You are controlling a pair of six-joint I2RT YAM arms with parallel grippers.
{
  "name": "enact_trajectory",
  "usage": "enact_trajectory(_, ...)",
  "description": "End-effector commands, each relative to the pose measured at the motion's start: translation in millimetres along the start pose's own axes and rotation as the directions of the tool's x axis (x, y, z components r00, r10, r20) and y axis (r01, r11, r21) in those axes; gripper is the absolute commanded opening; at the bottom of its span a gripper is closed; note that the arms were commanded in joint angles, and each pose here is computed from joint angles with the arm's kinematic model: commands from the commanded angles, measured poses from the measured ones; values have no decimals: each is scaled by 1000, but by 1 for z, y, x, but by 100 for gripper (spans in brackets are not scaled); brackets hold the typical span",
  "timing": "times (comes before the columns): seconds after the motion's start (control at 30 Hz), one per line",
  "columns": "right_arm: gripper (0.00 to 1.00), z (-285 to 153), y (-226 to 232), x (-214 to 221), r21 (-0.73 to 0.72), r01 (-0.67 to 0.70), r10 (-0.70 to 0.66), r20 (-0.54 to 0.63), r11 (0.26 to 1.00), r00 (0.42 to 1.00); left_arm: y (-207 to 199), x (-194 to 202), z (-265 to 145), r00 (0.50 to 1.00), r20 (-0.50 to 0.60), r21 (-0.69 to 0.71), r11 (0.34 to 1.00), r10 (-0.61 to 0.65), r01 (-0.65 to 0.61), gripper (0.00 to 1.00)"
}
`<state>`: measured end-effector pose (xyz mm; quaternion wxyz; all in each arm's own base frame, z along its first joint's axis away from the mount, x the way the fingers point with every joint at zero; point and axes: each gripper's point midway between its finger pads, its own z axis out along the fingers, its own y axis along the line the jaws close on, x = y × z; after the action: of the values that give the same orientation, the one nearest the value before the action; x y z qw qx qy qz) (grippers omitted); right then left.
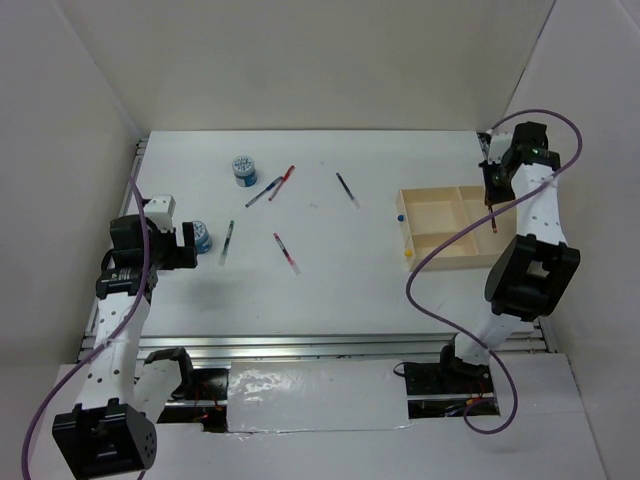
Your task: Sort the stationery into containers
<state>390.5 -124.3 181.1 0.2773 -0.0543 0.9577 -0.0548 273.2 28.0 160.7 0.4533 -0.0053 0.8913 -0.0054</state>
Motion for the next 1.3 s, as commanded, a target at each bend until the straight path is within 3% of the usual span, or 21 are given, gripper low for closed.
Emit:
enact_trajectory(0.0, 0, 13, -21, 8, 29, 15, -13, -43, 999, 999, 1, -31, -9, 995, 97, -7, 1000, 5, -5, 99)
enact_trajectory(0.3, 1, 56, -26, 17, 30, -3, 7, -123, 1000, 992, 2, -31, -10, 994, 105, -13, 1000, 2, -1, 99)
enact_trajectory(0.33, 11, 60, -25, 20, 33, -2, 6, -133, 999, 991, 3, -31, -9, 995, 104, -16, 1000, 3, -1, 99)
enact_trajectory(0.4, 16, 65, -24, 25, 40, -5, 10, -147, 999, 989, 0, -29, -7, 994, 98, -8, 999, -44, 45, 97)
enact_trajectory(0.43, 27, 69, -22, 29, 39, -4, 10, -158, 999, 987, -3, -28, -6, 995, 91, 12, 999, -51, 50, 96)
enact_trajectory(0.57, 52, 68, -15, 34, 20, -11, 14, -170, 1000, 985, -18, -26, 0, 996, 81, 62, 998, -27, 22, 94)
enact_trajectory(0.77, 54, 43, 4, 20, -9, -5, 4, -107, 1000, 994, -48, -35, 14, 997, 46, 125, 990, 66, -71, 88)
enact_trajectory(0.87, 54, 23, 17, 7, -44, -8, 6, -50, 999, 999, -86, -40, 23, 984, 53, 236, 956, 169, -177, 88)
enact_trajectory(0.93, 54, 11, 29, 1, -88, 1, -3, -21, 996, 1000, -114, -38, 28, 953, 81, 333, 893, 293, -303, 90)
enact_trajectory(0.97, 54, 0, 33, -3, -95, 3, -3, 2, 995, 1000, -134, -40, 23, 895, 165, 437, 782, 415, -444, 90)
enact_trajectory(1.03, 54, -14, 47, -7, -140, 18, -14, 35, 990, 999, -163, -30, 18, 792, 281, 563, 575, 542, -593, 84)
enact_trajectory(1.07, 54, -19, 52, -7, -154, 23, -17, 42, 988, 999, -172, -28, 16, 699, 386, 571, 439, 602, -694, 82)
enact_trajectory(1.13, 54, -32, 62, -6, -185, 28, -18, 55, 982, 998, -184, -31, 28, 616, 449, 547, 346, 647, -762, 78)
enact_trajectory(1.17, 54, -35, 73, -3, -225, 31, -19, 53, 974, 998, -186, -22, 41, 536, 481, 542, 245, 694, -804, 78)
enact_trajectory(1.23, 54, -45, 83, -3, -254, 34, -16, 73, 967, 997, -192, -30, 49, 439, 538, 523, 123, 719, -843, 78)
enact_trajectory(1.27, 54, -48, 94, 1, -290, 39, -18, 73, 956, 997, -195, -31, 55, 361, 581, 496, 34, 730, -867, 78)
